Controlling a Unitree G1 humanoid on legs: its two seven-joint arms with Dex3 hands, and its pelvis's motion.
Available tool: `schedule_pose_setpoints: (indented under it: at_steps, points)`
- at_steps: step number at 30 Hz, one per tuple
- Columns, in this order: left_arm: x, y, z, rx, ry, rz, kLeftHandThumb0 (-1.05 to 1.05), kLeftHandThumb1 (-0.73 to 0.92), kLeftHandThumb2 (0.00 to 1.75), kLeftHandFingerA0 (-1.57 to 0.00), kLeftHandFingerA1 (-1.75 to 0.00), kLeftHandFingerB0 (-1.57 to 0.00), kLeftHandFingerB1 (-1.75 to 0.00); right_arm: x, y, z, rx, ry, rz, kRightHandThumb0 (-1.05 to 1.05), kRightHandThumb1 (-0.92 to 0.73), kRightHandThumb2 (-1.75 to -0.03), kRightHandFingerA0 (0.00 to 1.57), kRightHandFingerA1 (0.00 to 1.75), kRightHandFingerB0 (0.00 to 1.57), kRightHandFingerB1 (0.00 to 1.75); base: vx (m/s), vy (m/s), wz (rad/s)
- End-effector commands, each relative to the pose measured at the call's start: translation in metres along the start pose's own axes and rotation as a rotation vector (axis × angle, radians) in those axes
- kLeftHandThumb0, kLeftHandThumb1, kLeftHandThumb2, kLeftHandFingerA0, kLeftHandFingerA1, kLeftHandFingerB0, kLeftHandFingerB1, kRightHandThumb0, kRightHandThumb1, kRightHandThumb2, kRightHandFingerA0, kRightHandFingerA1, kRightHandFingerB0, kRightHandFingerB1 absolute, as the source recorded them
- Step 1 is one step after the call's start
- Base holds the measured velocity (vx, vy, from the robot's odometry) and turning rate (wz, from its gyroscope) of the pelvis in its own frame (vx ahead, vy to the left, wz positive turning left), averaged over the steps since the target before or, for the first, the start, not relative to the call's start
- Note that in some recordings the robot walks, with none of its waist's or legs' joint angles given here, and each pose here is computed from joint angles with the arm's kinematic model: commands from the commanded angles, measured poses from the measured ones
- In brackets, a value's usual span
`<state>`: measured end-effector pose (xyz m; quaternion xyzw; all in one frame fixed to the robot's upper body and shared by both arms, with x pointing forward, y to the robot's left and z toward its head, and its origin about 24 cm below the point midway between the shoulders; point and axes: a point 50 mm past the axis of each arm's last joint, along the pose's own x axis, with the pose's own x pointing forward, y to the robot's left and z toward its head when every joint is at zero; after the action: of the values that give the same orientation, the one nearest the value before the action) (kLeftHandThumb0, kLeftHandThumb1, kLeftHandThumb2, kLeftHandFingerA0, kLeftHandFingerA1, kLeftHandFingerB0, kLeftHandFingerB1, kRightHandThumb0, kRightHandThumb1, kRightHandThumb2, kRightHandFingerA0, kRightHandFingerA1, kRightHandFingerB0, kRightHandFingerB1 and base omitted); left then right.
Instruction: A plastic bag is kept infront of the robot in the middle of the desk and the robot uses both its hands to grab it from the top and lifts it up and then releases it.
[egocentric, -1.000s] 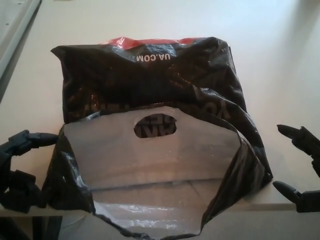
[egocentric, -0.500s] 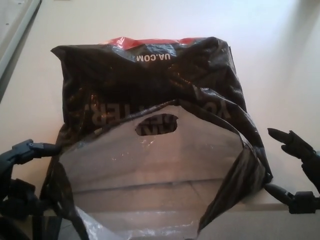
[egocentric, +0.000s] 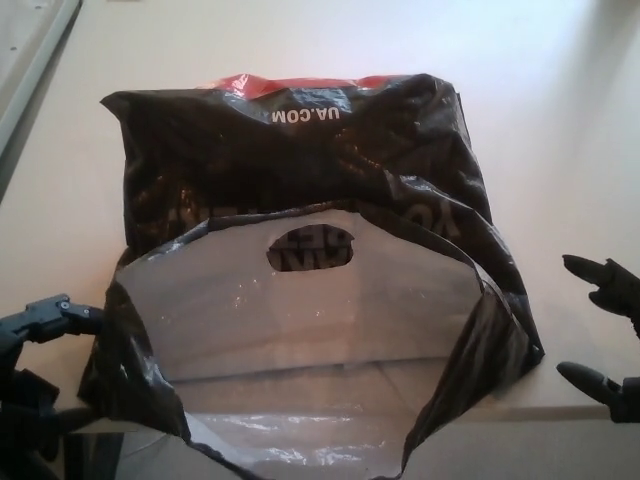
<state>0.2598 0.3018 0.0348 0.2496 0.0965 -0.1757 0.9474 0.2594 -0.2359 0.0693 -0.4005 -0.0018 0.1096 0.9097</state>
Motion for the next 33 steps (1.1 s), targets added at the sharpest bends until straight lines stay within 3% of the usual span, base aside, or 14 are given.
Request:
schedule_pose_setpoints:
  at_steps: [1, 2, 4, 5, 11, 13, 16, 17, 21, 23, 24, 25, 29, 33]
  points:
    - [-0.002, -0.004, -0.002, 0.015, 0.012, -0.006, -0.76, 0.36, 0.76, -0.70, -0.83, -0.42, -0.76, 0.001, -0.001, 0.013, 0.012, -0.047, 0.045, -0.79, -0.66, -0.60, 0.19, 0.39, 0.09, 0.25, 0.00, 0.000, 0.00]
    - [-0.001, -0.005, -0.002, 0.020, 0.013, -0.005, -0.66, 0.30, 0.80, -0.83, -0.87, -0.37, -0.73, 0.001, 0.000, 0.017, -0.001, -0.064, 0.053, -0.78, -0.53, -0.86, 0.13, 0.48, 0.06, 0.37, 0.00, 0.000, 0.00]
    - [-0.001, -0.006, -0.002, 0.014, 0.015, -0.005, -0.75, 0.36, 0.75, -0.71, -0.82, -0.42, -0.77, 0.002, 0.003, 0.023, -0.014, -0.078, 0.074, -0.81, -0.53, -0.86, 0.11, 0.47, 0.06, 0.35, 0.00, 0.000, 0.00]
    - [0.001, -0.004, -0.001, 0.015, 0.009, -0.007, -0.69, 0.35, 0.80, -0.85, -0.86, -0.37, -0.74, 0.003, 0.004, 0.024, -0.021, -0.079, 0.074, -0.79, -0.67, -0.60, 0.19, 0.40, 0.08, 0.29, 0.00, 0.000, 0.00]
    - [0.003, -0.001, 0.001, -0.016, 0.011, 0.010, -0.74, 0.46, 0.55, -0.47, -0.96, -0.42, -0.82, 0.007, 0.014, 0.030, -0.048, -0.105, 0.103, -0.79, -0.52, -0.85, 0.14, 0.49, 0.06, 0.37, 0.00, 0.000, 0.00]
    - [0.003, -0.001, 0.001, -0.025, 0.015, 0.013, -0.60, 0.29, 0.80, -0.58, -0.90, -0.33, -0.71, 0.008, 0.015, 0.031, -0.056, -0.105, 0.105, -0.79, -0.52, -0.85, 0.13, 0.49, 0.06, 0.37, 0.00, 0.000, 0.00]
    - [0.002, 0.001, 0.001, -0.028, 0.011, 0.020, -0.74, 0.46, 0.54, -0.40, -0.98, -0.38, -0.82, 0.007, 0.020, 0.031, -0.066, -0.113, 0.118, -0.81, -0.52, -0.85, 0.14, 0.50, 0.06, 0.37, 0.00, 0.000, 0.00]
    - [0.002, 0.001, 0.001, -0.027, 0.011, 0.020, -0.62, 0.30, 0.80, -0.53, -0.88, -0.30, -0.70, 0.007, 0.021, 0.031, -0.070, -0.111, 0.122, -0.78, -0.65, -0.60, 0.19, 0.42, 0.07, 0.30, 0.00, 0.000, 0.00]
    - [0.001, 0.001, -0.001, -0.036, 0.013, 0.021, -0.61, 0.29, 0.80, -0.52, -0.87, -0.28, -0.69, 0.007, 0.023, 0.027, -0.094, -0.094, 0.137, -0.77, -0.49, -0.90, 0.14, 0.51, 0.01, 0.38, 0.00, 0.000, 0.00]
    - [0.001, 0.001, -0.001, -0.038, 0.013, 0.022, -0.73, 0.46, 0.54, -0.41, -0.96, -0.39, -0.81, 0.006, 0.023, 0.026, -0.097, -0.092, 0.138, -0.82, -0.52, -0.86, 0.13, 0.49, 0.05, 0.36, 0.00, 0.000, 0.00]
    - [0.001, 0.001, -0.002, -0.038, 0.019, 0.024, -0.77, 0.37, 0.75, -0.44, -0.87, -0.39, -0.76, 0.006, 0.023, 0.024, -0.093, -0.090, 0.140, -0.79, -0.64, -0.61, 0.18, 0.44, 0.08, 0.28, 0.00, 0.000, 0.00]
    - [0.001, 0.001, -0.002, -0.035, 0.022, 0.023, -0.61, 0.29, 0.81, -0.49, -0.87, -0.27, -0.68, 0.006, 0.023, 0.023, -0.093, -0.087, 0.140, -0.82, -0.53, -0.84, 0.12, 0.48, 0.05, 0.36, 0.00, 0.000, 0.00]
    - [0.000, 0.002, -0.002, -0.034, 0.016, 0.027, -0.76, 0.47, 0.54, -0.35, -0.98, -0.39, -0.79, 0.005, 0.023, 0.020, -0.095, -0.081, 0.143, -0.81, -0.53, -0.83, 0.11, 0.48, 0.05, 0.35, 0.00, 0.000, 0.00]
    - [0.000, 0.003, -0.002, -0.046, 0.014, 0.032, -0.74, 0.36, 0.75, -0.63, -0.82, -0.47, -0.76, 0.008, 0.027, 0.017, -0.063, -0.072, 0.150, -0.82, -0.52, -0.94, 0.11, 0.50, 0.02, 0.32, 0.00, 0.000, 0.00]
